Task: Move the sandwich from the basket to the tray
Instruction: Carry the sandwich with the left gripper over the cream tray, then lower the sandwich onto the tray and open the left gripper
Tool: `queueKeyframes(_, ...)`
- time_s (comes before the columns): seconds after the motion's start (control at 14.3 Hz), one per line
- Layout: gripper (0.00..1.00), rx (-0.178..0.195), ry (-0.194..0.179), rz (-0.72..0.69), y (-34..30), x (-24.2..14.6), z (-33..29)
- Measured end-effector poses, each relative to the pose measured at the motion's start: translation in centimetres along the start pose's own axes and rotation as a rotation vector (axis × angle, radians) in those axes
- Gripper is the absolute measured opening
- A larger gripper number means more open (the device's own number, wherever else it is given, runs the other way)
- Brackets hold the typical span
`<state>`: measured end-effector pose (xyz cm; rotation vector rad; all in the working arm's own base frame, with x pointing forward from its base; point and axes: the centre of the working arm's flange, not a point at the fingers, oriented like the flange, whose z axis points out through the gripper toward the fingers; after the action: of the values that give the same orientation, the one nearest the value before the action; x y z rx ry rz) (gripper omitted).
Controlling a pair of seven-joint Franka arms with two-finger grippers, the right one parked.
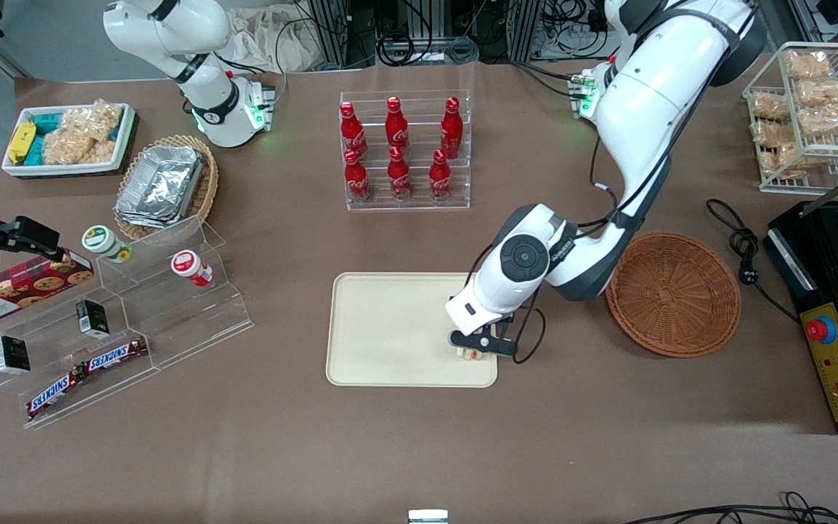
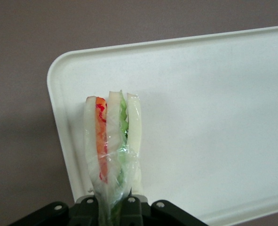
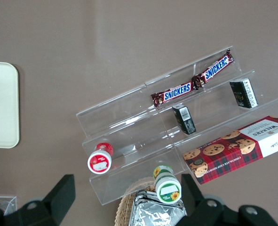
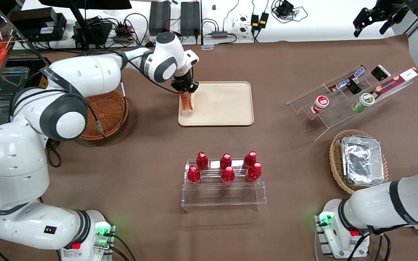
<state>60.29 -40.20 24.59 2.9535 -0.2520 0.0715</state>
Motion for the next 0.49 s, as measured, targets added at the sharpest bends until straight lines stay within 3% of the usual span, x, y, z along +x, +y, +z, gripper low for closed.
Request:
queueKeyframes(0.21,0.16,0.014,0.008,-0.005,-0.7,0.1,2.2)
queueKeyframes(0.49,0.50,0.015,0.017,-0.057,-0.5,0.3,1.9)
